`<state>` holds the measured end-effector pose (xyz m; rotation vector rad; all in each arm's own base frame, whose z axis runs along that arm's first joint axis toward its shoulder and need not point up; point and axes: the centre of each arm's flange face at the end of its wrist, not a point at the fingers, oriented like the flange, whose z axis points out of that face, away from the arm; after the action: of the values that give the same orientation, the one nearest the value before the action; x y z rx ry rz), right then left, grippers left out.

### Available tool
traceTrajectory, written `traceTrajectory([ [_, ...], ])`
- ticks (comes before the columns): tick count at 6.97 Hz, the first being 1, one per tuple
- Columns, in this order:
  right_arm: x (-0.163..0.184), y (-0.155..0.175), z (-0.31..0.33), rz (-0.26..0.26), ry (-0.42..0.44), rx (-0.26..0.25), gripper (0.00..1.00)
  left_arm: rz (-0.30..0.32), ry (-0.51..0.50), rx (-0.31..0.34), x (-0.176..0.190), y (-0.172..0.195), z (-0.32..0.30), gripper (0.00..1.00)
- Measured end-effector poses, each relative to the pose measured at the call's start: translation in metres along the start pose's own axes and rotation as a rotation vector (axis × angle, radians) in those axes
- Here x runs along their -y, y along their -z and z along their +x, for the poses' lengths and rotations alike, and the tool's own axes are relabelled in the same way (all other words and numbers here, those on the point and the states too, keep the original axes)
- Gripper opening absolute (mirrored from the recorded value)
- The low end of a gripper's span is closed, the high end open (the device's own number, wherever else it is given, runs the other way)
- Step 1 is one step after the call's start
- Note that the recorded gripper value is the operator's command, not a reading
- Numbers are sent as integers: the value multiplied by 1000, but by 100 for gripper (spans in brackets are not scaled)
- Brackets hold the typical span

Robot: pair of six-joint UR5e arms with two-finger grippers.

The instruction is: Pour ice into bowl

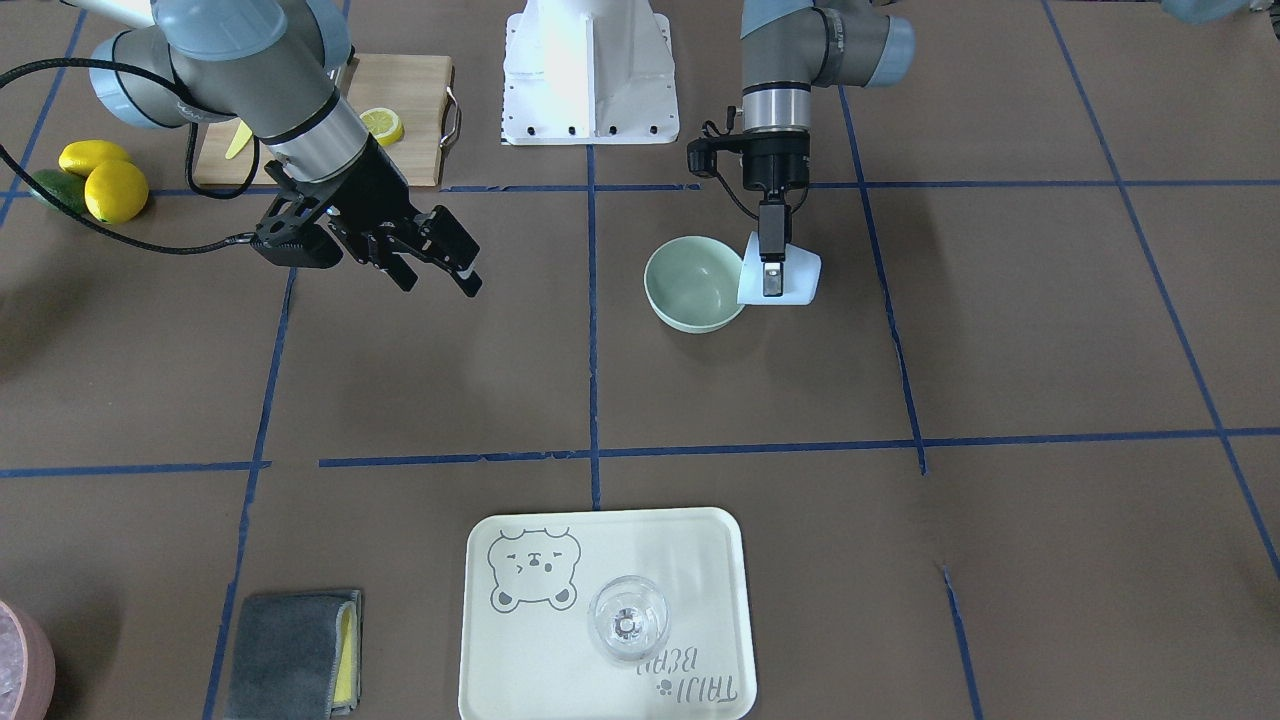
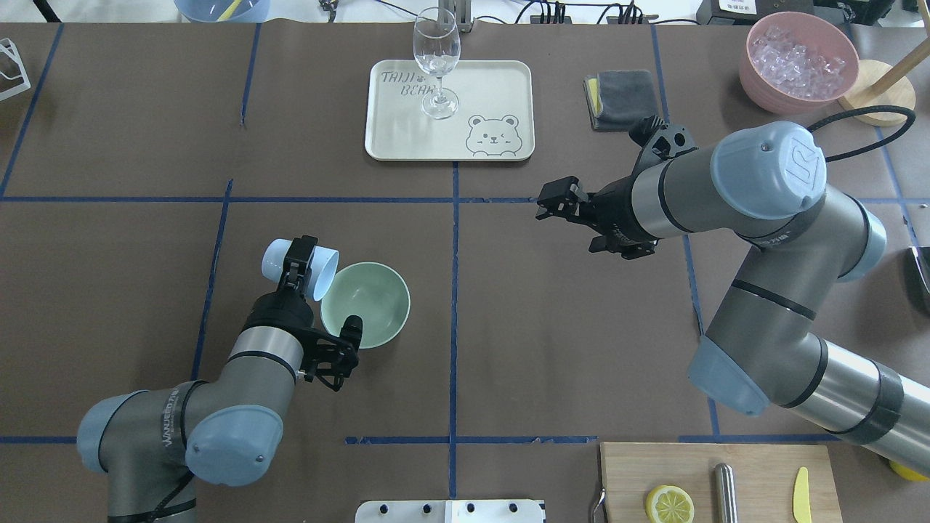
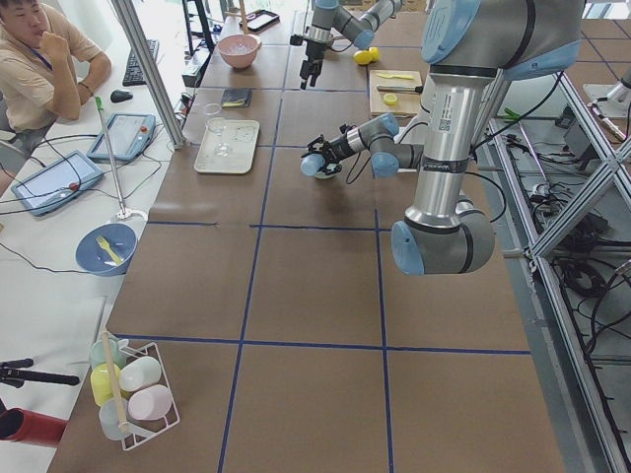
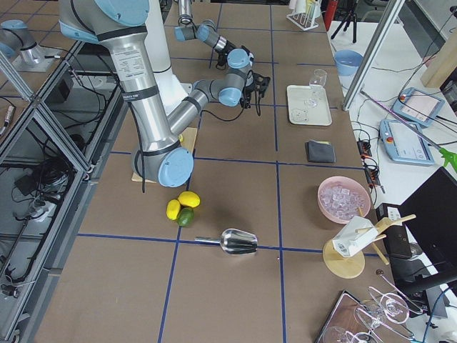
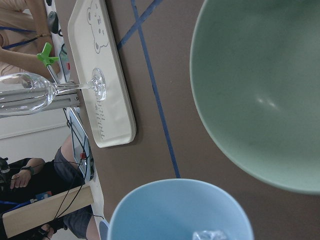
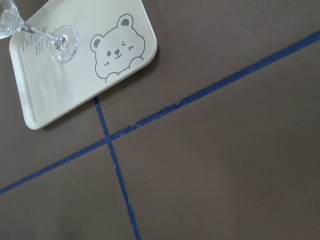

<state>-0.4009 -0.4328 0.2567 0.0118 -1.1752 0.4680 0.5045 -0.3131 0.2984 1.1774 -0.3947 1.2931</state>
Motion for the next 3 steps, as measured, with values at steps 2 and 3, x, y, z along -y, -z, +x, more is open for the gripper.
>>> traceTrajectory([
  [2, -1, -1, 0, -2, -5, 5, 100, -51, -113, -54, 22, 17, -3, 0],
  [3, -1, -1, 1, -3, -16, 7, 100, -75, -164, -76, 29, 20, 2, 0],
])
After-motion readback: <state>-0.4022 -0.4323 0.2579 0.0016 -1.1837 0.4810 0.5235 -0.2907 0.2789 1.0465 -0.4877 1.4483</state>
